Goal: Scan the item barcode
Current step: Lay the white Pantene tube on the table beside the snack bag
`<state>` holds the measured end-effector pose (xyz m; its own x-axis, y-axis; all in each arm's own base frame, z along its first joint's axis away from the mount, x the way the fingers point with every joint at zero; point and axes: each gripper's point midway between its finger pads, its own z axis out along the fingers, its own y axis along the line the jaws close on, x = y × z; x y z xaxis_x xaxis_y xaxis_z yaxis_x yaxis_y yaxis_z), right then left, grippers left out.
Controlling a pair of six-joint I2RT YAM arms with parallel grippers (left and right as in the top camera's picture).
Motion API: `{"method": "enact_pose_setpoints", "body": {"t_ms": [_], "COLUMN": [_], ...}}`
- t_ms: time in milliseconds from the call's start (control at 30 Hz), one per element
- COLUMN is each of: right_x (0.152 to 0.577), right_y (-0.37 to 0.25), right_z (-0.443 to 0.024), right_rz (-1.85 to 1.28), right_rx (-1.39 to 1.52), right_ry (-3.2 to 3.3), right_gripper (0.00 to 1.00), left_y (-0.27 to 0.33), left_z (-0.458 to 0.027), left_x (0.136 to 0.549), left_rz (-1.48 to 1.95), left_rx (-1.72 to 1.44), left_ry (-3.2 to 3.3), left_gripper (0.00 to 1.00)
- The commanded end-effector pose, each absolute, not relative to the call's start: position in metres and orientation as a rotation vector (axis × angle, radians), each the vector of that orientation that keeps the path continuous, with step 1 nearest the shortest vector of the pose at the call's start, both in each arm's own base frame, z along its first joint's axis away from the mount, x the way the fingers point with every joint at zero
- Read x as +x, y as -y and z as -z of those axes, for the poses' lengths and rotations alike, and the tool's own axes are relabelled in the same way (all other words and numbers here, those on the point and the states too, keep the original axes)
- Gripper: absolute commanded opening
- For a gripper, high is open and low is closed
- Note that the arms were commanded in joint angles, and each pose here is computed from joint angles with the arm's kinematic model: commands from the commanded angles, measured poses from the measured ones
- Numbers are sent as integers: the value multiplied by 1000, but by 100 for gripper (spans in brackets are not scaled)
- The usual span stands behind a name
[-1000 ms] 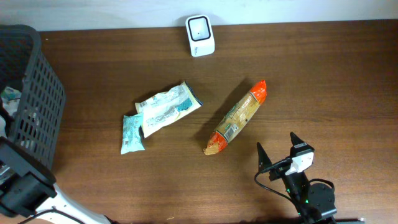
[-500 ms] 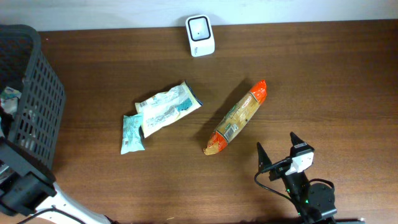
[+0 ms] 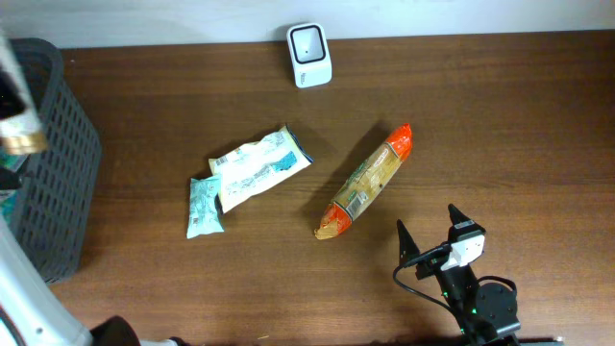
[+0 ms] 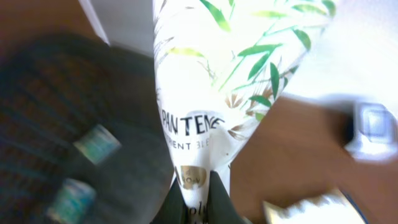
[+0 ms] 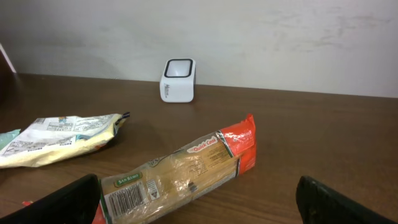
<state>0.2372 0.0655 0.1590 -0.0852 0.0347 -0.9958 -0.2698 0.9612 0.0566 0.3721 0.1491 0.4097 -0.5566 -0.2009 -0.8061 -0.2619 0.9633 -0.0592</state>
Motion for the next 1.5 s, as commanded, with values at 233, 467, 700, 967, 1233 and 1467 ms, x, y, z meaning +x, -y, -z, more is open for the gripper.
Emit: {"method": "enact_pose_setpoints", "body": {"t_ms": [233,467,700,967,1233,1467], "right_x": [237,237,237,237,237,237], "right_y": [-66,-66,-66,-66,-66,-66], "right_z": [-156,-156,-156,-156,-156,-156], "right_rz": [-266,-266,-266,-266,-266,-266], "right_rx": [-177,-177,-177,-177,-177,-177], "right_ry": [-1644,-1644,-1644,-1644,-1644,-1644], "right_gripper": [99,99,99,99,99,99], "left_y": [-10,-4,2,62,122,141], "left_z": [-210,-77,-57,-57,-63,-71], "left_x": [361,330,332,327,320,317], "left_rz": [280,312,357,407,441,454], "left_rx": [-60,-93,-155,94,361,442], "left_ry": [-2761,-2885,-2846,-2864,-2823,-2792], "left_gripper": [0,0,0,0,0,22]}}
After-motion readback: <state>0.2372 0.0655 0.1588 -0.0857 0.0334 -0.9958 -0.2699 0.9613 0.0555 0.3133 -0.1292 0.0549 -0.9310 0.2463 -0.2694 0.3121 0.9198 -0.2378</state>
